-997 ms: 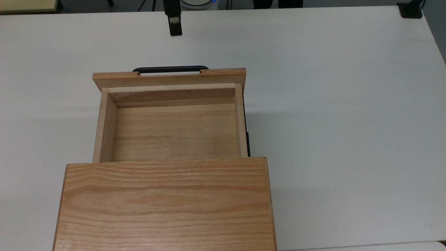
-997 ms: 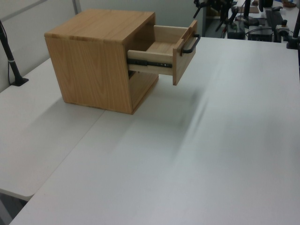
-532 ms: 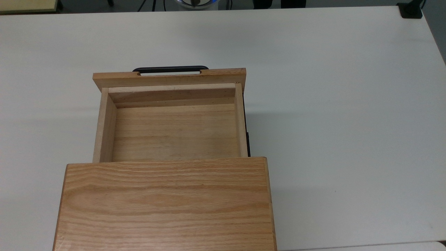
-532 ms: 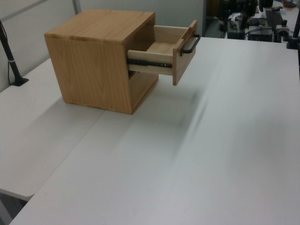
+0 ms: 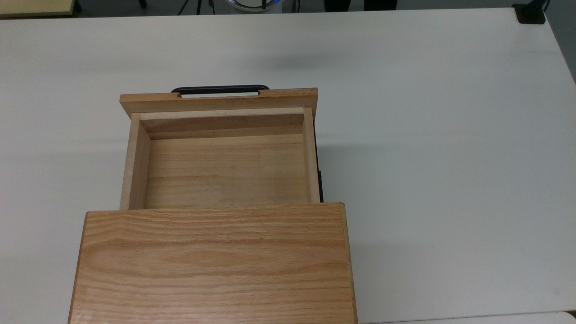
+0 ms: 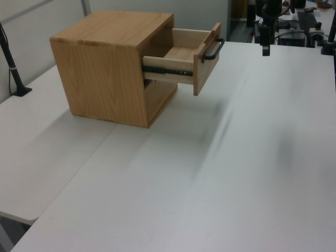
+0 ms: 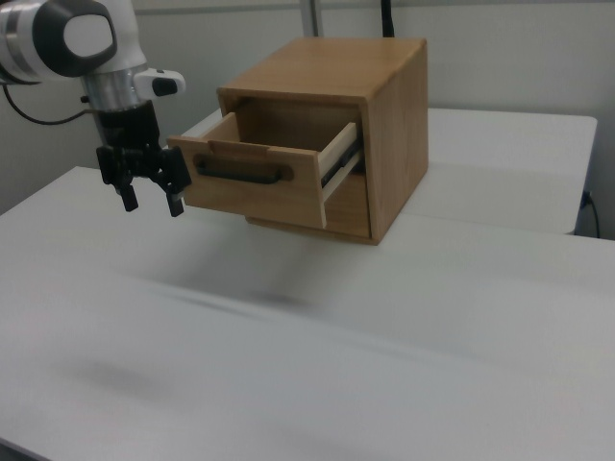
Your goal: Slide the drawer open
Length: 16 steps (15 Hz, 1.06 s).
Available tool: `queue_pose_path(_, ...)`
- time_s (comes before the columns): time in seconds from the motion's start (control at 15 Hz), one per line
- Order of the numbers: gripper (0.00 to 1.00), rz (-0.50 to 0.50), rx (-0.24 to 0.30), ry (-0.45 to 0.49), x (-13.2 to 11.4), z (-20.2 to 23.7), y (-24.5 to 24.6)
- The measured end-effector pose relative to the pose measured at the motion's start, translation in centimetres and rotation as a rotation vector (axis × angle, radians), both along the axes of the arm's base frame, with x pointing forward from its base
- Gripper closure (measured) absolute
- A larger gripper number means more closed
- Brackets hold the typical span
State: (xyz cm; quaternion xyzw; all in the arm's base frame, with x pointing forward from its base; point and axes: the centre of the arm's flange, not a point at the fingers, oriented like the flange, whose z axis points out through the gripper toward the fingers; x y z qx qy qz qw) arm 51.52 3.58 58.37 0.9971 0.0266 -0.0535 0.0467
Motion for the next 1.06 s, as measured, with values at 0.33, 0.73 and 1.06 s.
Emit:
queue_pose_path(0.33, 0.00, 0.010, -0.001, -0.001, 0.1, 0.1, -0.2)
queue_pose_path(0.73, 0.00, -0.010, 0.004, -0.070, 1.2, 0.5, -0.9)
queue_pose_path(1.06, 0.00, -0.043, 0.007, -0.092, 2.4, 1.3, -2.3)
